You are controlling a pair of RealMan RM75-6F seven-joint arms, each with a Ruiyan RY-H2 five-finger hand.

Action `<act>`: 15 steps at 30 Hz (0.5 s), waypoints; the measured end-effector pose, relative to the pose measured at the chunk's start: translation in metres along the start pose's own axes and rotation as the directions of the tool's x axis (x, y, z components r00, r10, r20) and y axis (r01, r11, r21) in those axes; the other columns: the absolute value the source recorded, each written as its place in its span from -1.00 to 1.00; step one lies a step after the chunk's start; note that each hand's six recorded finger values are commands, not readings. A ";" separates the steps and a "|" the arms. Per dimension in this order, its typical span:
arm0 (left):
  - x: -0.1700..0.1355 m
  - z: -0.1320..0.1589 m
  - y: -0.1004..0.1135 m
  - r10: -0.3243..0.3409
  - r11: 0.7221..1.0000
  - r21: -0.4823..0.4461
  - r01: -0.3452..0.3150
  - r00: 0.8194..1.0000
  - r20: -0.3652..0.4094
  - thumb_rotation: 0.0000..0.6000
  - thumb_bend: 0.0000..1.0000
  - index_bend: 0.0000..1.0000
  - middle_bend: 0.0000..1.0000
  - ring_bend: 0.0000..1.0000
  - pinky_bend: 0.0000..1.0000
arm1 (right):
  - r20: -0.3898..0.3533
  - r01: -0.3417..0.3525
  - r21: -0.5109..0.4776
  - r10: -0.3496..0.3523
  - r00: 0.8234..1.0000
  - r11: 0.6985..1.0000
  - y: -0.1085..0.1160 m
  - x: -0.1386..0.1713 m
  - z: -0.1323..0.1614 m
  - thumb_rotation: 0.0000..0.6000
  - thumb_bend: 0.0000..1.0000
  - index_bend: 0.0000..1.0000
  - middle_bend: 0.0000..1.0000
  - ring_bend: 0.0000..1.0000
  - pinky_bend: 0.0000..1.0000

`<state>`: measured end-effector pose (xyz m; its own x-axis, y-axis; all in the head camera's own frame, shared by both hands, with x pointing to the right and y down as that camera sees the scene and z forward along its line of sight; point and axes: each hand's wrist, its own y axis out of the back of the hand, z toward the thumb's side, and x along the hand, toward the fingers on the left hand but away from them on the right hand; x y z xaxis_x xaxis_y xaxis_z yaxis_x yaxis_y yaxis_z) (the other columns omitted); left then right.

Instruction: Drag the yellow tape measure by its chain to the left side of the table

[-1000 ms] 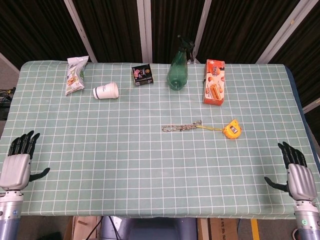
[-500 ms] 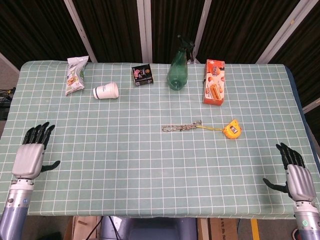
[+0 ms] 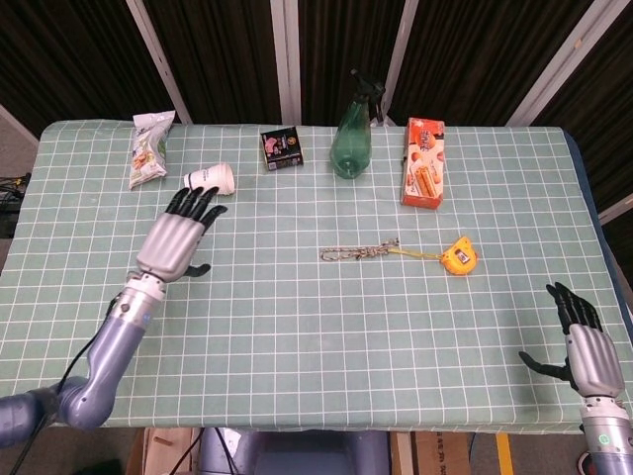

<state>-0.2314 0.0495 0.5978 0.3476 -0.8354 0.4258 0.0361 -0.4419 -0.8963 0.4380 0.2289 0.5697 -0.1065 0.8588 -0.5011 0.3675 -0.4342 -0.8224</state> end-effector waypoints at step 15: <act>0.081 0.103 -0.044 -0.086 0.995 0.063 0.080 0.992 0.093 1.00 -0.35 -0.08 -1.00 -1.00 -1.00 | 0.018 -0.014 -0.047 0.014 1.000 0.999 0.003 -0.001 -0.005 1.00 -0.63 -1.00 -1.00 -1.00 -1.00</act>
<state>-0.1086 0.0351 0.6589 0.4293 -0.7601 0.4879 0.1225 -0.4862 -0.8652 0.4434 0.2280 0.5692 -0.1178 0.8474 -0.5177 0.4120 -0.4327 -0.8019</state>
